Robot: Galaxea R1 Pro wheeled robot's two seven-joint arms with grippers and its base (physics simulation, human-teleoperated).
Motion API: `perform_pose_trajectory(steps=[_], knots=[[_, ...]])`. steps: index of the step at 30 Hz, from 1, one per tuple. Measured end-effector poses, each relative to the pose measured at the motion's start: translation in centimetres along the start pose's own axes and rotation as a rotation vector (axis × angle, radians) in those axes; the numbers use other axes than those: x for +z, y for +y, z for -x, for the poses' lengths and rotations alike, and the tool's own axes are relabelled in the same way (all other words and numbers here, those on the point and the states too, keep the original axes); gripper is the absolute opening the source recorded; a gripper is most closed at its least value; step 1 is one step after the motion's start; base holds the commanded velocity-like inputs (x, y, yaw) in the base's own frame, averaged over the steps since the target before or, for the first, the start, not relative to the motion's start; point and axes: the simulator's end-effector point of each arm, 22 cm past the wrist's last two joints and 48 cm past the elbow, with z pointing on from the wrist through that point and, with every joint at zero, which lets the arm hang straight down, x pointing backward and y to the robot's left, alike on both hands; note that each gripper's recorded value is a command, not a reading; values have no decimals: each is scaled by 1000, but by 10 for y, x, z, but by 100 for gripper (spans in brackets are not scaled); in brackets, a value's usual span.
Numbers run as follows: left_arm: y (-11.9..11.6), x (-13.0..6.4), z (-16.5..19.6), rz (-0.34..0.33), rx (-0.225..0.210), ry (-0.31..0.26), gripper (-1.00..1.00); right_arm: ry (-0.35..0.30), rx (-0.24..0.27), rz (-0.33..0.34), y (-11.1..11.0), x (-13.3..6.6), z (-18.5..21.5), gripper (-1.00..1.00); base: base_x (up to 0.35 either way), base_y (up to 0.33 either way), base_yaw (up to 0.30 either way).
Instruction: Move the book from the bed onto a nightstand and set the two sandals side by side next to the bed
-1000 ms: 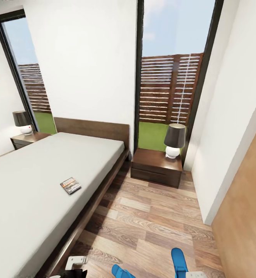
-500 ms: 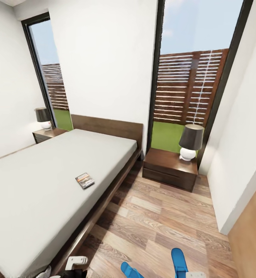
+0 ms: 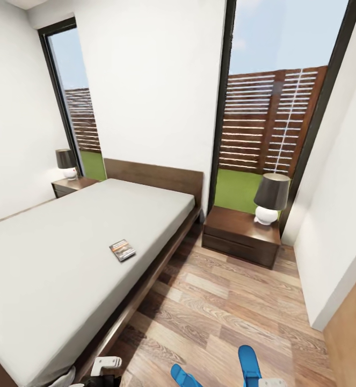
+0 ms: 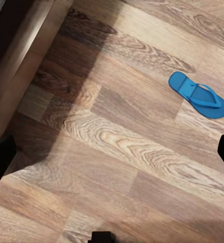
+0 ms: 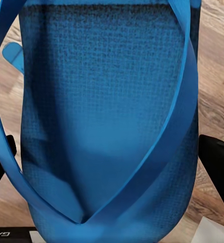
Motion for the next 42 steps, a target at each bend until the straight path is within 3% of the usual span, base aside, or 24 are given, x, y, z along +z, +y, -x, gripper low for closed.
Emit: perform_pose_trajectory(steps=[42], knots=[[0, 4, -9, 0, -2, 21, 100, 20, -1, 1, 1, 3, -9, -100, 74, -36, 95]])
